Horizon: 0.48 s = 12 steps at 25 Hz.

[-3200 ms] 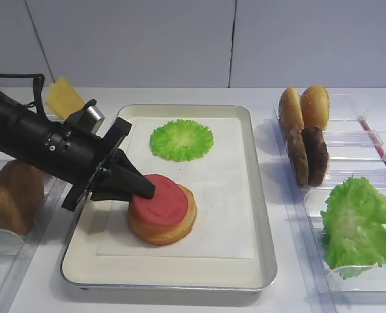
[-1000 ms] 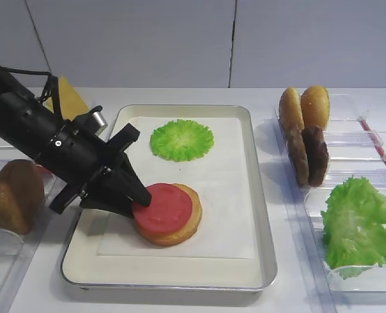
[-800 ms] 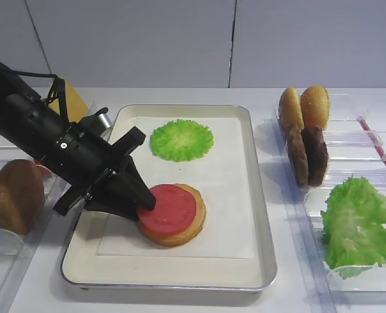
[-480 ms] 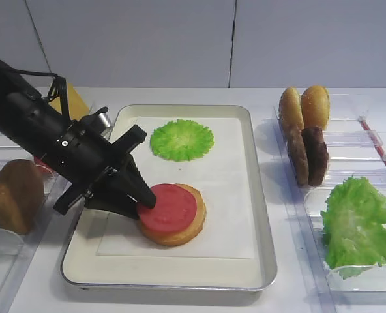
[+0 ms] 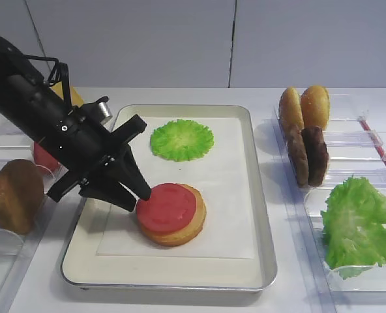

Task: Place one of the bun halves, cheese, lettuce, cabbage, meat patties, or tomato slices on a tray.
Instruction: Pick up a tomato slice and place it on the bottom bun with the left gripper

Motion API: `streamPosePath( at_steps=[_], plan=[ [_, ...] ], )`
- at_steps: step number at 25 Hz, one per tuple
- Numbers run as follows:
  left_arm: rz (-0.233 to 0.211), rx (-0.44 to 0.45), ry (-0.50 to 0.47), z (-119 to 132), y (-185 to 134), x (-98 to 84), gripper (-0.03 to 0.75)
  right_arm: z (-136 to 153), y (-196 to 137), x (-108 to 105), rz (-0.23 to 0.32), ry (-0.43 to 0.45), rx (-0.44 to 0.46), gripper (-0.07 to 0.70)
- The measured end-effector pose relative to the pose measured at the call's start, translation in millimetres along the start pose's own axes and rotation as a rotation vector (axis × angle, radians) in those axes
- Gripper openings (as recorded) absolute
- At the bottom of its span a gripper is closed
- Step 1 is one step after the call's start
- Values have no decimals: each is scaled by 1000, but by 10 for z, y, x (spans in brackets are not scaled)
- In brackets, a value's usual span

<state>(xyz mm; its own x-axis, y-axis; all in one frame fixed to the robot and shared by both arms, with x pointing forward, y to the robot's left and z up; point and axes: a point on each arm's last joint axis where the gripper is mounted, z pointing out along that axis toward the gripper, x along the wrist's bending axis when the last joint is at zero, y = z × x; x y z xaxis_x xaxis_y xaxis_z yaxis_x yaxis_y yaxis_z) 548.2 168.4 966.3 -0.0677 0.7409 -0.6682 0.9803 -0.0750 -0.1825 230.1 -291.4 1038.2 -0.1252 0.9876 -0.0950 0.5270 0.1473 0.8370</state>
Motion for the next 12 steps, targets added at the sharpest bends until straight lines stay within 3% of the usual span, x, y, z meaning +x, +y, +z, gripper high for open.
streamPosePath(
  at_steps=[7,12],
  plan=[
    [-1,12,47,-5,-9,39,206,0,0,0,5,0,0,471],
    [9,-20,54,-87,64,-42,206,0,0,0,5,0,0,471]
  ],
)
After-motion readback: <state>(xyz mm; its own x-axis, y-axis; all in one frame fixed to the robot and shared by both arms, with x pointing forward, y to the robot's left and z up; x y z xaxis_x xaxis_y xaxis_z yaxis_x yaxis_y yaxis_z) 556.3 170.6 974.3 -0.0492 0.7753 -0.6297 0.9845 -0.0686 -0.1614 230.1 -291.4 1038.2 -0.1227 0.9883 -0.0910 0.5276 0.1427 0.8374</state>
